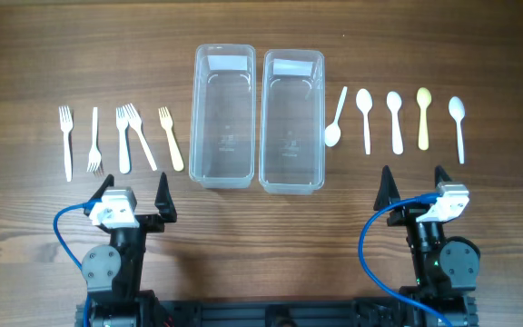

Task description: Pack container

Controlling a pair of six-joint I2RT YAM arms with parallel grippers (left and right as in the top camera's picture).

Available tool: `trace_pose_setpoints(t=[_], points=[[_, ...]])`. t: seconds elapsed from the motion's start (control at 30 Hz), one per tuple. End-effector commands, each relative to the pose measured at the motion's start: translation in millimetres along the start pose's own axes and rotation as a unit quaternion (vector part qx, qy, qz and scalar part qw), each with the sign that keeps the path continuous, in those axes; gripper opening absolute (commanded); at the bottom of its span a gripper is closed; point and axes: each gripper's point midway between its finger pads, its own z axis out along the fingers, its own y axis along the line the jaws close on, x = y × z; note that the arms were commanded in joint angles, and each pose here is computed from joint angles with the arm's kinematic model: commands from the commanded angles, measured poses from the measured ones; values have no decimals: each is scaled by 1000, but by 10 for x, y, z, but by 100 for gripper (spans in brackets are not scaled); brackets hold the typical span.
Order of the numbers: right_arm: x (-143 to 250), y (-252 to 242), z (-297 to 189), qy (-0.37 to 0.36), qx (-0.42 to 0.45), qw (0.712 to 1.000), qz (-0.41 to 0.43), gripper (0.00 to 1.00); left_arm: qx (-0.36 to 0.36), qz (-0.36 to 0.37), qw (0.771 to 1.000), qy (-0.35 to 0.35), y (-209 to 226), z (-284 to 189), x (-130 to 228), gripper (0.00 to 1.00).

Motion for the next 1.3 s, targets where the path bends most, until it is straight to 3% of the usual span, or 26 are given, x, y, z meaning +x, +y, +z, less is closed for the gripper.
trace_pose_setpoints(t=[0.0, 0.2, 0.33, 0.5, 0.6, 0.77, 0.93, 1.13, 1.27], points=[[20, 14, 3, 2, -5, 1000, 1, 100, 11, 10, 1000, 1, -41, 6, 32, 100], [2, -60, 3, -2, 16, 1000, -15, 100, 11, 10, 1000, 1, -41, 6, 32, 100], [-95, 210, -19, -14, -60, 998, -23, 100, 11, 10, 1000, 1, -41, 6, 32, 100], [-511, 114, 16, 9, -14, 1000, -23, 100, 11, 10, 1000, 1, -41, 6, 32, 100], [-789, 128, 240, 60, -6, 997, -48, 100, 11, 10, 1000, 1, -41, 6, 32, 100], [-968, 178, 873, 217, -15, 974, -63, 100, 11, 10, 1000, 1, -41, 6, 32, 100], [-807, 246, 1618, 380, -46, 922, -54, 100, 11, 10, 1000, 1, -41, 6, 32, 100], [-230, 151, 2060, 451, -44, 890, -49, 100, 11, 10, 1000, 1, -41, 6, 32, 100], [143, -137, 2095, 495, 6, 864, -96, 100, 11, 10, 1000, 1, -41, 6, 32, 100]])
